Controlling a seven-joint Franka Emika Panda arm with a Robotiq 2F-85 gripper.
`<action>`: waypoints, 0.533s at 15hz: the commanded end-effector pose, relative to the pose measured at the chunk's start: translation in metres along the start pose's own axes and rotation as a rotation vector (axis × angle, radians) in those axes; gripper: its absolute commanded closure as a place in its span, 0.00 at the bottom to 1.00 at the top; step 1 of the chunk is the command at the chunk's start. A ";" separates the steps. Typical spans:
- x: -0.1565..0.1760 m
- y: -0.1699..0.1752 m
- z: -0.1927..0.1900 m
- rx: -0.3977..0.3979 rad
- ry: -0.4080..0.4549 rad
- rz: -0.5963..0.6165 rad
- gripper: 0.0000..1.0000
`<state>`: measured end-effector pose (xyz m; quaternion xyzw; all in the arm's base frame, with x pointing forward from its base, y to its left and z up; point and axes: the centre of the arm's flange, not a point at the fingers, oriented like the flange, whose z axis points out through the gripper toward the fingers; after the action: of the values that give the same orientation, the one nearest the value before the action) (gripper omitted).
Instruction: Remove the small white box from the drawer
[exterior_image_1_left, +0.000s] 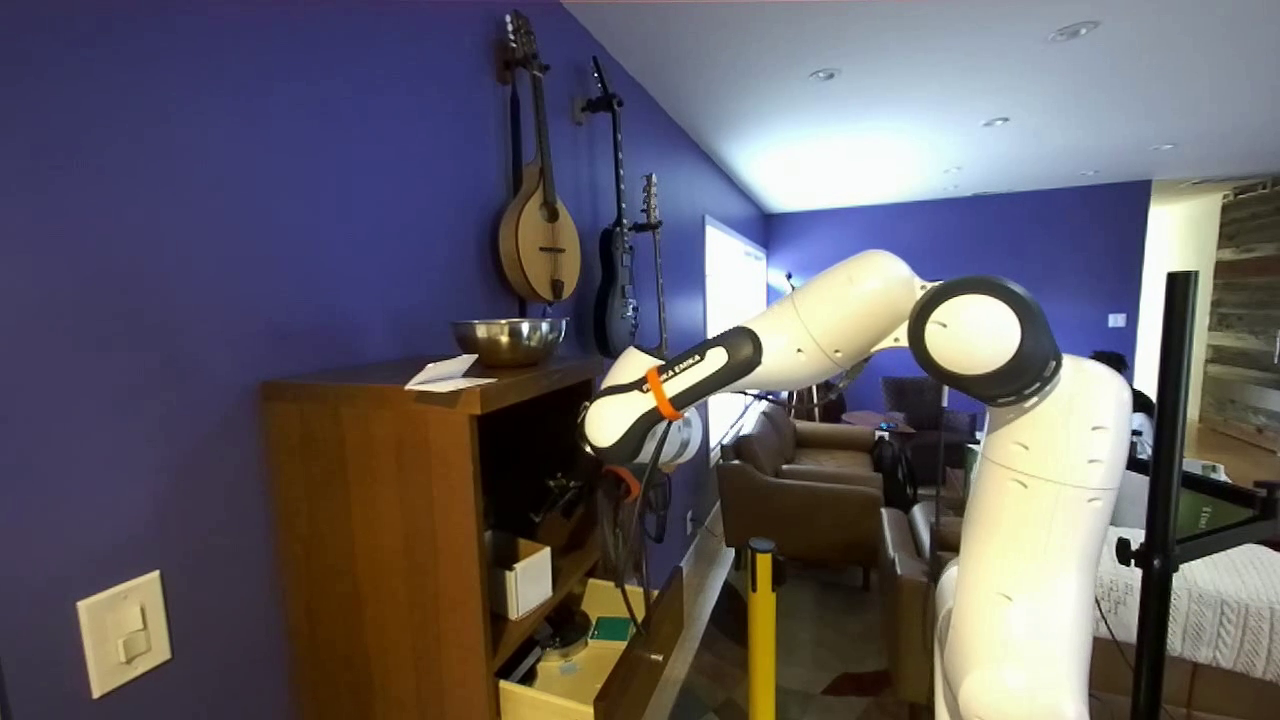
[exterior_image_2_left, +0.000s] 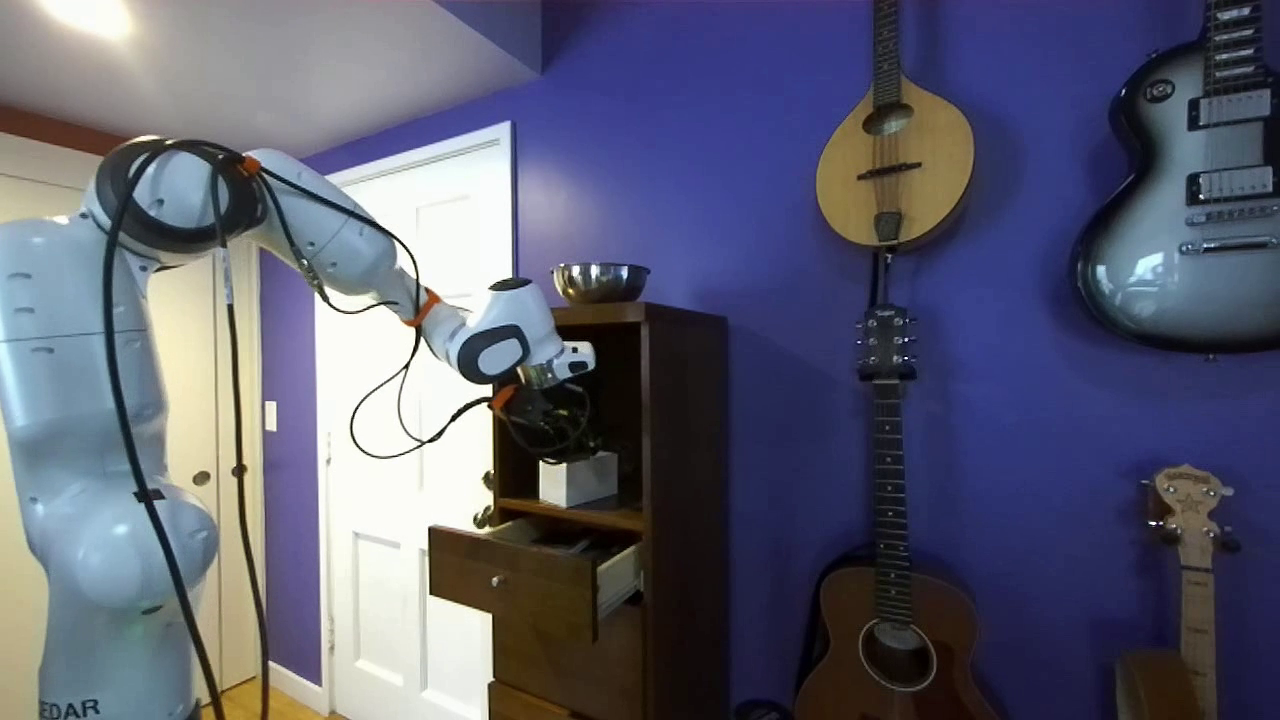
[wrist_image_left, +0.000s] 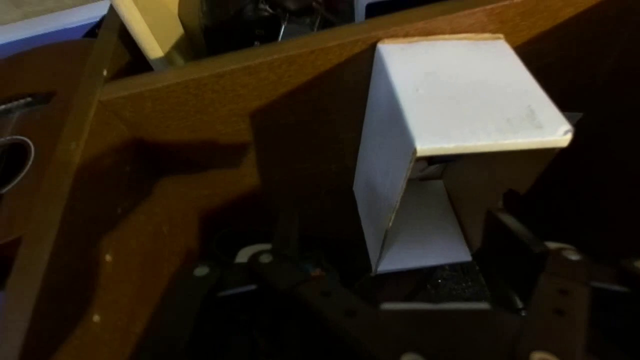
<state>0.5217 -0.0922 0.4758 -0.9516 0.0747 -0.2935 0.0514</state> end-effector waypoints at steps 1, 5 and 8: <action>-0.056 0.017 -0.043 0.083 -0.014 -0.006 0.00; -0.104 0.046 -0.093 0.135 -0.165 -0.127 0.00; -0.136 0.070 -0.131 0.226 -0.290 -0.180 0.00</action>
<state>0.3915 -0.1266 0.4741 -0.9736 -0.0145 -0.1963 0.1158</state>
